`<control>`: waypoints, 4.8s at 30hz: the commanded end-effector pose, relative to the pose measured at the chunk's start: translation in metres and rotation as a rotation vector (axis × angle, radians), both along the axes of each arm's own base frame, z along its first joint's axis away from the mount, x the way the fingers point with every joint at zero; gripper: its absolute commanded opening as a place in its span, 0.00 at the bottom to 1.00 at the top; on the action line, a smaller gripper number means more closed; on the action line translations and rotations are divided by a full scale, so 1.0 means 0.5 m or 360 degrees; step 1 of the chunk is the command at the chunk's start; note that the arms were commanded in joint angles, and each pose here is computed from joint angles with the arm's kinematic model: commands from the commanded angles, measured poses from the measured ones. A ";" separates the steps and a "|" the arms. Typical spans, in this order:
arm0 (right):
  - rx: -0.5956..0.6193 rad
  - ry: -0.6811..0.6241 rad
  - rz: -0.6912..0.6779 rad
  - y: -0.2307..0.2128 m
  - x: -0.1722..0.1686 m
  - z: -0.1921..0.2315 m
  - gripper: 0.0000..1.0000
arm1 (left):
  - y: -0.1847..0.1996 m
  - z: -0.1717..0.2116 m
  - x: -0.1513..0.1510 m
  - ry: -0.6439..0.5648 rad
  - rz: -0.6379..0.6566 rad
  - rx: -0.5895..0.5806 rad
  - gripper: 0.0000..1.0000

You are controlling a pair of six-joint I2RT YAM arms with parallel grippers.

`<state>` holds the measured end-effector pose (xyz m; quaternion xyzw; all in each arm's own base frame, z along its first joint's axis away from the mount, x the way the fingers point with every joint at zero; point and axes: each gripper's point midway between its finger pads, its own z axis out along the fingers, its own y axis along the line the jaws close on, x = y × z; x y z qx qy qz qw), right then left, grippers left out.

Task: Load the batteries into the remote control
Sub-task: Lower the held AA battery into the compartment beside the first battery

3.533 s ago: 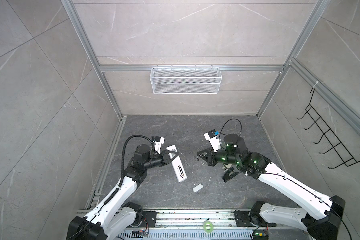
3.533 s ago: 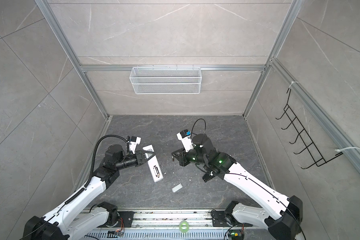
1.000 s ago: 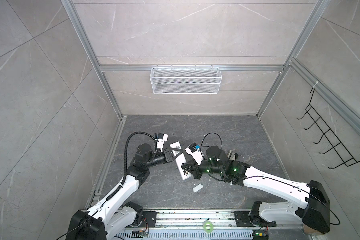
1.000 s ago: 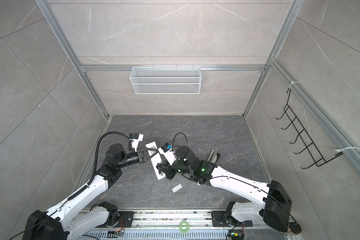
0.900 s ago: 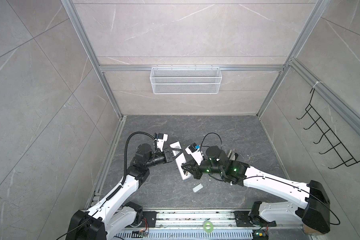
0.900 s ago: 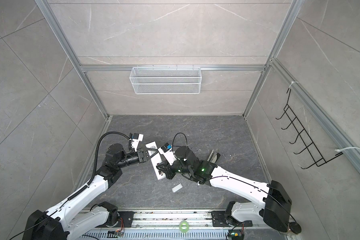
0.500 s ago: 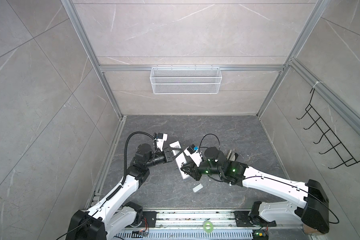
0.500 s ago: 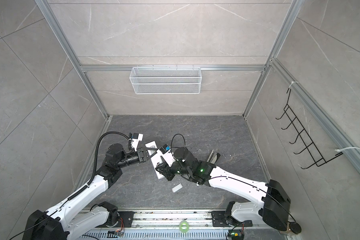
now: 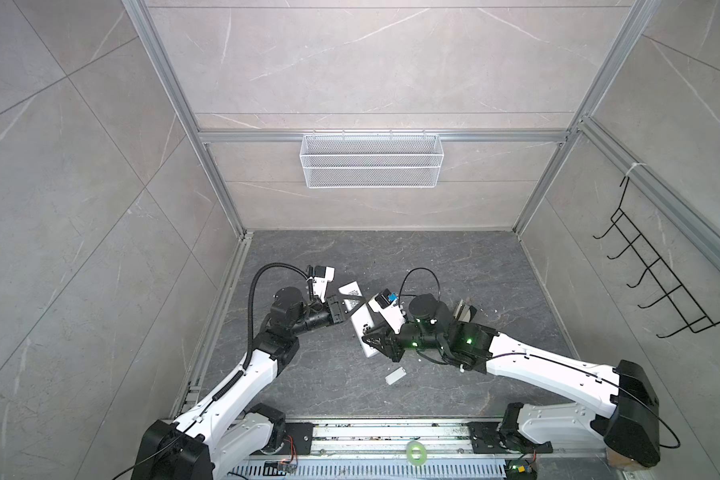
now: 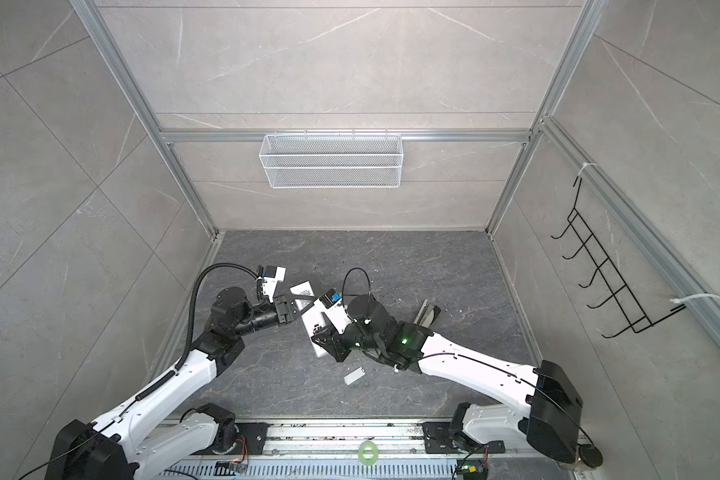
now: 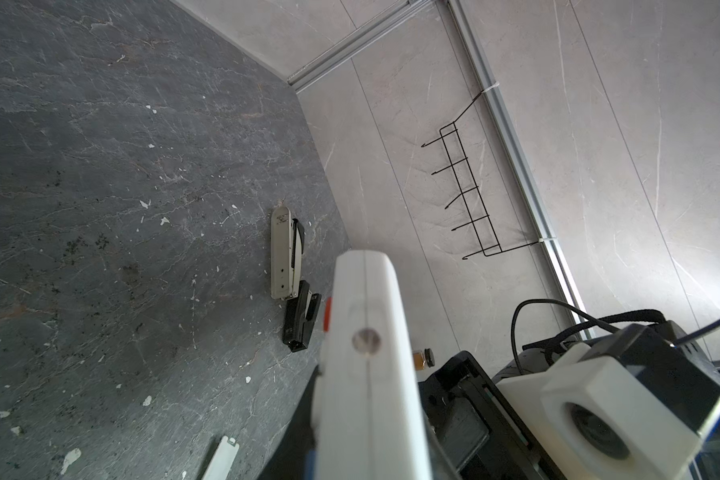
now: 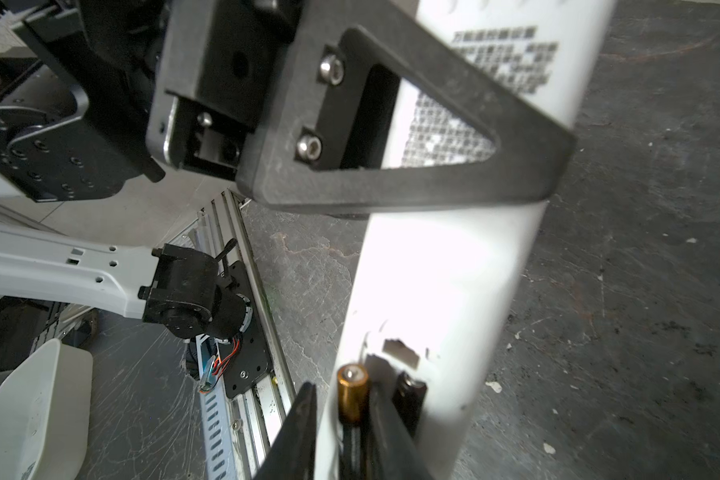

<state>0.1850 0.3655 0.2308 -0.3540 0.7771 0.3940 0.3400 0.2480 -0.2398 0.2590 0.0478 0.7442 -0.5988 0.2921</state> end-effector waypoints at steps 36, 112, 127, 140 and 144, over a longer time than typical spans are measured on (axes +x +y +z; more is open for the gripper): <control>0.0001 -0.0101 -0.0384 -0.054 0.066 -0.005 0.01 | -0.008 0.093 -0.026 -0.0154 -0.0103 -0.0248 0.00; -0.0126 -0.0271 -0.0502 -0.034 0.055 0.001 0.02 | 0.003 0.124 -0.024 -0.0154 -0.0048 -0.0419 0.00; -0.0156 -0.0290 -0.0513 -0.047 0.050 -0.006 0.09 | 0.005 0.137 -0.026 -0.0174 -0.0050 -0.0442 0.00; -0.0137 -0.0298 -0.0511 -0.053 0.045 0.000 0.20 | 0.006 0.139 -0.029 -0.0177 -0.0048 -0.0440 0.00; -0.0138 -0.0298 -0.0493 -0.049 0.043 0.000 0.20 | 0.006 0.138 -0.029 -0.0176 -0.0048 -0.0438 0.00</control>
